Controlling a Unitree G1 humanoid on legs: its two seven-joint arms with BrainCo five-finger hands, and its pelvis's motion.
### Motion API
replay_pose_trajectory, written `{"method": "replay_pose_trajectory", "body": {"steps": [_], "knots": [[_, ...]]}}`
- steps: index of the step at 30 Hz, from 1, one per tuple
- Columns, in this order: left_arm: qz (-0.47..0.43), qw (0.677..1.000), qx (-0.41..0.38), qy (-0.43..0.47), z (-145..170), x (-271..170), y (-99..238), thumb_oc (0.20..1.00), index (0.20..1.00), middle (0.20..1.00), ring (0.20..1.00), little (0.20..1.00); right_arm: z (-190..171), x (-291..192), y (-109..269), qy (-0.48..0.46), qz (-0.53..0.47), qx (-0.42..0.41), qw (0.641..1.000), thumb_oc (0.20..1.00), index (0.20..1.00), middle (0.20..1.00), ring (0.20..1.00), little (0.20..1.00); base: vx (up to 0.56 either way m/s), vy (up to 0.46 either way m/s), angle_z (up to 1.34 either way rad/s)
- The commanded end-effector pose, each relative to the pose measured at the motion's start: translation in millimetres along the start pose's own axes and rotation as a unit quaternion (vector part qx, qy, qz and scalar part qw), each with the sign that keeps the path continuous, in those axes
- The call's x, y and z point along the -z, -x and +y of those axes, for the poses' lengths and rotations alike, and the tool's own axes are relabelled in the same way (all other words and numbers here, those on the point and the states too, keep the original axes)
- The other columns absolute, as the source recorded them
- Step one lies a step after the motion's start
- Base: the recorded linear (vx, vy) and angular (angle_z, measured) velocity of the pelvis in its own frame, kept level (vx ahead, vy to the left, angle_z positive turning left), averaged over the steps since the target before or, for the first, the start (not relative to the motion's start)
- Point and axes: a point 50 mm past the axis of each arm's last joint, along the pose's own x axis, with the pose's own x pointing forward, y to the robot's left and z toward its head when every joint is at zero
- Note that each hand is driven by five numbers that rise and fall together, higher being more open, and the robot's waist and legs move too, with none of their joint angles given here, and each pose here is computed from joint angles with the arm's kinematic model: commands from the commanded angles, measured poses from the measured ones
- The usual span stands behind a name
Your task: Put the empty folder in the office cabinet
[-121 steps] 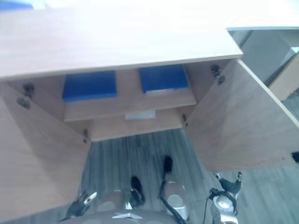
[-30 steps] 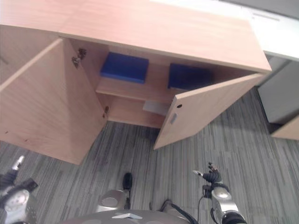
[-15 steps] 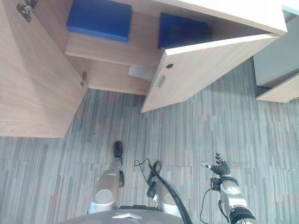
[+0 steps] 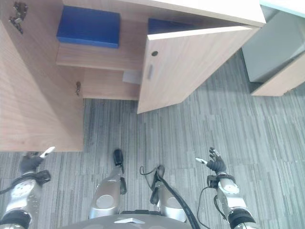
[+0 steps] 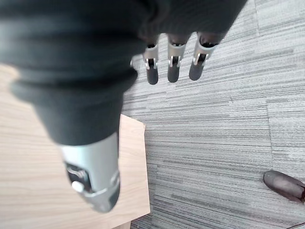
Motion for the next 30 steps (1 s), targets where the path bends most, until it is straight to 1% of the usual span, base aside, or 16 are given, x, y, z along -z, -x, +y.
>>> {"method": "replay_pose_trajectory", "body": {"steps": [1, 5, 7, 12, 16, 18, 20, 22, 26, 30], "knots": [[-0.055, 0.996, 0.061, -0.02, -42, -15, -17, 1.0, 1.0, 1.0, 1.0, 1.0, -8, -19, -1, 0.03, -0.033, -0.003, 0.999, 1.0, 1.0, 1.0, 1.0, 1.0, 0.1, -0.037, -0.16], [-0.041, 0.995, 0.086, -0.024, -63, -6, -18, 1.0, 1.0, 1.0, 1.0, 1.0, 5, -18, 1, 0.026, -0.036, -0.017, 0.999, 1.0, 1.0, 1.0, 1.0, 1.0, 0.11, -0.011, -0.28], [-0.04, 0.995, 0.091, -0.029, -69, -4, -18, 1.0, 1.0, 1.0, 1.0, 1.0, 9, -14, 3, 0.029, -0.03, -0.018, 0.999, 1.0, 1.0, 1.0, 1.0, 1.0, 0.17, 0.032, -0.24], [-0.055, 0.995, 0.072, -0.035, -71, -13, -25, 1.0, 1.0, 1.0, 1.0, 1.0, 6, 0, 13, 0.038, 0.004, -0.012, 0.999, 1.0, 1.0, 1.0, 1.0, 1.0, 0.15, 0.061, -0.33], [-0.069, 0.995, 0.047, -0.049, -65, -42, -44, 1.0, 1.0, 1.0, 1.0, 1.0, 0, 9, 19, 0.058, 0.024, -0.011, 0.998, 1.0, 1.0, 1.0, 1.0, 1.0, 0.11, 0.066, -0.2], [-0.072, 0.995, 0.034, -0.055, -57, -62, -56, 1.0, 1.0, 1.0, 1.0, 1.0, -4, 10, 21, 0.064, 0.027, -0.008, 0.998, 1.0, 1.0, 1.0, 1.0, 1.0, 0.07, 0.058, -0.2], [-0.069, 0.995, 0.024, -0.065, -52, -73, -63, 1.0, 1.0, 1.0, 1.0, 1.0, -6, 9, 21, 0.068, 0.025, -0.004, 0.997, 1.0, 1.0, 1.0, 1.0, 1.0, 0.03, 0.059, -0.25], [-0.071, 0.994, 0.001, -0.08, -40, -101, -76, 1.0, 1.0, 1.0, 1.0, 1.0, -9, 3, 21, 0.08, 0.014, -0.006, 0.997, 1.0, 1.0, 1.0, 1.0, 1.0, 0.0, 0.093, -0.27], [-0.084, 0.992, -0.029, -0.088, -29, -128, -85, 1.0, 1.0, 1.0, 1.0, 1.0, -10, 0, 20, 0.088, 0.009, -0.009, 0.996, 1.0, 1.0, 1.0, 1.0, 1.0, 0.0, 0.044, -0.21], [-0.087, 0.991, -0.019, -0.1, -26, -151, -90, 1.0, 1.0, 1.0, 1.0, 1.0, -12, 2, 22, 0.095, 0.007, -0.012, 0.995, 1.0, 1.0, 1.0, 1.0, 1.0, -0.02, 0.026, -0.15]]}}
